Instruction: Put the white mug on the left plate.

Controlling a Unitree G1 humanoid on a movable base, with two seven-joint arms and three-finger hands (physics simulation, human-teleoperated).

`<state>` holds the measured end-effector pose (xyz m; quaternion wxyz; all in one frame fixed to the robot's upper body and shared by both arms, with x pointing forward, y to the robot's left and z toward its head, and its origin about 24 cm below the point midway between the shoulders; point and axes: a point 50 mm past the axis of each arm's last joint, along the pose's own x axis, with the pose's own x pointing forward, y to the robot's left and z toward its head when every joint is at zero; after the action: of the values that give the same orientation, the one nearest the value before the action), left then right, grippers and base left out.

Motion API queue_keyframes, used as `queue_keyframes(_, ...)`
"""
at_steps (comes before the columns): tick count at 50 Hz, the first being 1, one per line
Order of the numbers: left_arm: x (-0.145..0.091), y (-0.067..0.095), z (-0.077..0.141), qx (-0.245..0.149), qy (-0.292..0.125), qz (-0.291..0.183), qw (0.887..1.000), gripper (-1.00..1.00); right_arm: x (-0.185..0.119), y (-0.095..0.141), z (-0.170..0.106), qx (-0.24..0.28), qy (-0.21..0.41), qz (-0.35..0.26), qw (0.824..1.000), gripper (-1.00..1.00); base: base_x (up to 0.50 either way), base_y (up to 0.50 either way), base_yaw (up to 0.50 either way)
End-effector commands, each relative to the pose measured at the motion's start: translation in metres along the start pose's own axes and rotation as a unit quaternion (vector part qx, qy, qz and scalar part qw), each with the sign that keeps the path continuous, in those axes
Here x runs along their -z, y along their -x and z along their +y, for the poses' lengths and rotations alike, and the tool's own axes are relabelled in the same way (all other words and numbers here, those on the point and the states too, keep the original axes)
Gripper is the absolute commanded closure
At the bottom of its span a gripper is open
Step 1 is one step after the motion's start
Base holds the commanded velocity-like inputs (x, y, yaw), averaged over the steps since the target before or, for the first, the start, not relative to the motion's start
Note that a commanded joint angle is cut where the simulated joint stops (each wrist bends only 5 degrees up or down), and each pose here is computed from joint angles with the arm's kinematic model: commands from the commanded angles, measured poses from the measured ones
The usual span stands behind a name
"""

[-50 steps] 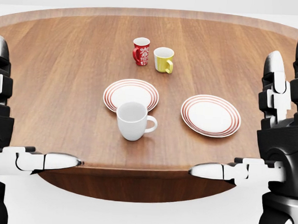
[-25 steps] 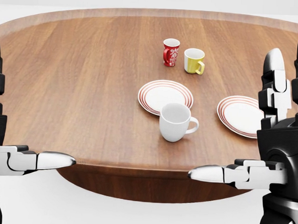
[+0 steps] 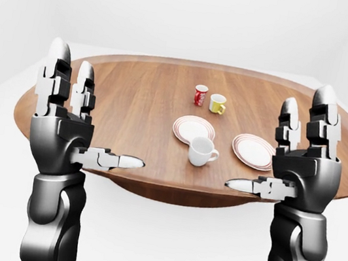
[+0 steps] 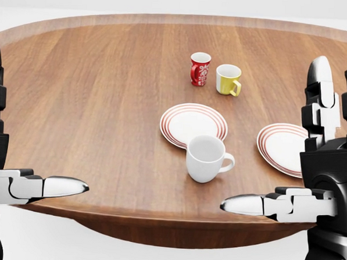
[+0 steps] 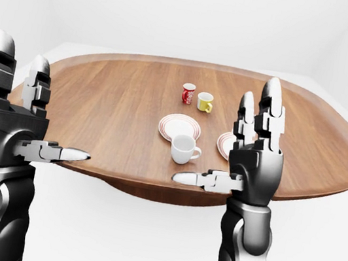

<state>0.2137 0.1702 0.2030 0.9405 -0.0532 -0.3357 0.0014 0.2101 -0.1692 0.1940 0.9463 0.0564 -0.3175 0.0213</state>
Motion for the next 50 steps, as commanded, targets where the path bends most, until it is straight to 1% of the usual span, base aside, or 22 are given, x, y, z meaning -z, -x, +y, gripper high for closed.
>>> queue_keyframes(1,0.0,0.0,0.0,0.0,0.001,-0.001,1.0,-1.0,-0.005,0.0,0.001,-0.003,-0.01,-0.01,1.0,-1.0,0.5,0.0,0.0)
queue_keyframes(29,-0.001,0.0,0.0,0.0,0.003,-0.002,1.0,-1.0,-0.006,0.001,0.01,-0.025,-0.019,-0.012,0.999,-1.0,0.5,0.0,0.0)
queue_keyframes(50,-0.002,0.001,0.0,0.0,0.003,-0.004,1.0,-1.0,-0.007,0.002,0.012,-0.028,-0.019,-0.014,0.999,-1.0,0.5,0.0,0.0)
